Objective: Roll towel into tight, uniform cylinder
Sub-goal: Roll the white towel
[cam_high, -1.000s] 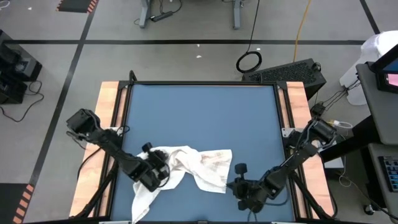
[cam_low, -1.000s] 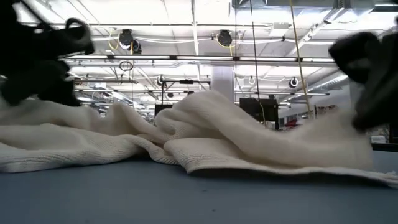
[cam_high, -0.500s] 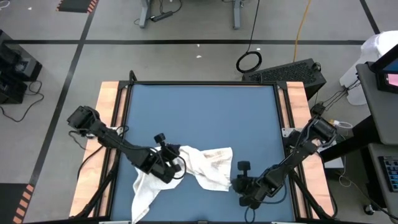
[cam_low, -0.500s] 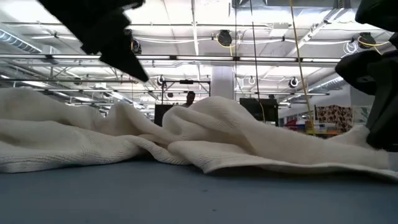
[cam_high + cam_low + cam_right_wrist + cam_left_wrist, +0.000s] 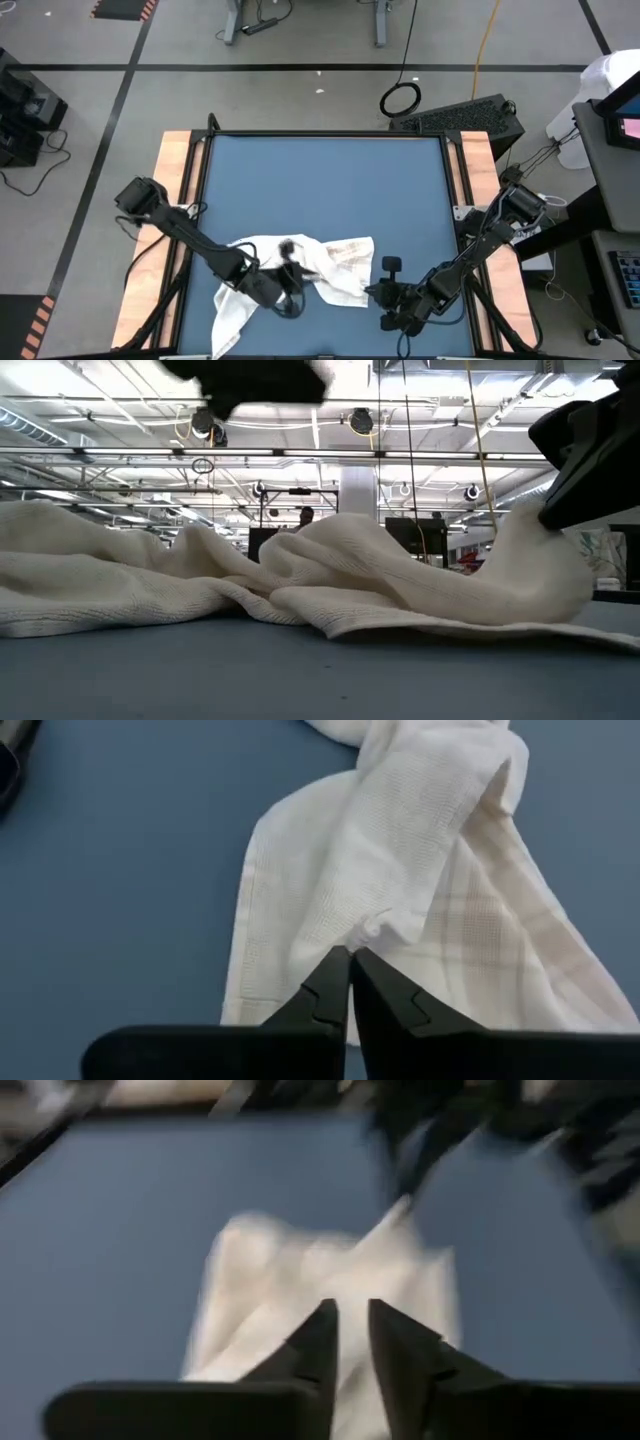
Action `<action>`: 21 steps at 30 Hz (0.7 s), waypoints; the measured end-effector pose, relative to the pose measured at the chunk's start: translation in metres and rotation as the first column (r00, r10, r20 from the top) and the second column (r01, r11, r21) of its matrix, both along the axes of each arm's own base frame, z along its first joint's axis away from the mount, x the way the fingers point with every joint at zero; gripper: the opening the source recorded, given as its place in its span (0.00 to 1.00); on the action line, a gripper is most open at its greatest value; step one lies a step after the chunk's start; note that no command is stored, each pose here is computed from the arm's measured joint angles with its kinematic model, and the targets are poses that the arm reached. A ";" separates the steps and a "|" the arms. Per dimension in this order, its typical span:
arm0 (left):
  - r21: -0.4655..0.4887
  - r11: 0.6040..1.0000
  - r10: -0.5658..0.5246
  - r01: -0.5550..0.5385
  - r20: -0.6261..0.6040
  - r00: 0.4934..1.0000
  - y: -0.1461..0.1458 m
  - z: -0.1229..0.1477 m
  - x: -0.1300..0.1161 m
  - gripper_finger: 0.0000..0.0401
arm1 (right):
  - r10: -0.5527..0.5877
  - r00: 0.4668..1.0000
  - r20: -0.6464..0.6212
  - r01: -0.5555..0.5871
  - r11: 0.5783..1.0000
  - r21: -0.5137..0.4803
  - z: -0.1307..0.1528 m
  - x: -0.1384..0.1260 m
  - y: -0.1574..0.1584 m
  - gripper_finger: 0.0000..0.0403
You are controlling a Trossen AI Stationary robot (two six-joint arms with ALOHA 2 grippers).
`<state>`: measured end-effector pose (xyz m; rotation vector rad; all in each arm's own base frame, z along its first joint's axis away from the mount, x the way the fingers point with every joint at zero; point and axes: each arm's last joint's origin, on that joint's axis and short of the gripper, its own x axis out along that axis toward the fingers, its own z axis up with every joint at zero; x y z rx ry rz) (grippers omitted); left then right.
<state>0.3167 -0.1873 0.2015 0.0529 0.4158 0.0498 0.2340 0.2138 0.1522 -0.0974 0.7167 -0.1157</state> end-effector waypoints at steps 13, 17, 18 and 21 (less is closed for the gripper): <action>0.151 0.980 -0.143 0.126 0.107 0.984 -0.007 -0.061 0.072 0.56 | 0.109 0.992 0.058 -0.106 0.993 -0.061 0.005 0.001 0.010 0.03; 0.141 0.970 -0.212 0.197 0.102 0.972 -0.005 -0.066 0.088 0.56 | 0.137 0.989 0.064 -0.132 0.989 -0.071 0.006 -0.002 0.014 0.03; 0.136 0.968 -0.226 0.213 0.088 0.970 -0.004 -0.068 0.091 0.56 | 0.137 0.988 0.070 -0.133 0.989 -0.067 0.007 -0.002 0.014 0.03; 0.139 0.964 -0.233 0.227 0.027 0.972 -0.001 -0.074 0.096 0.50 | 0.137 0.988 0.070 -0.132 0.989 -0.066 0.007 -0.001 0.014 0.03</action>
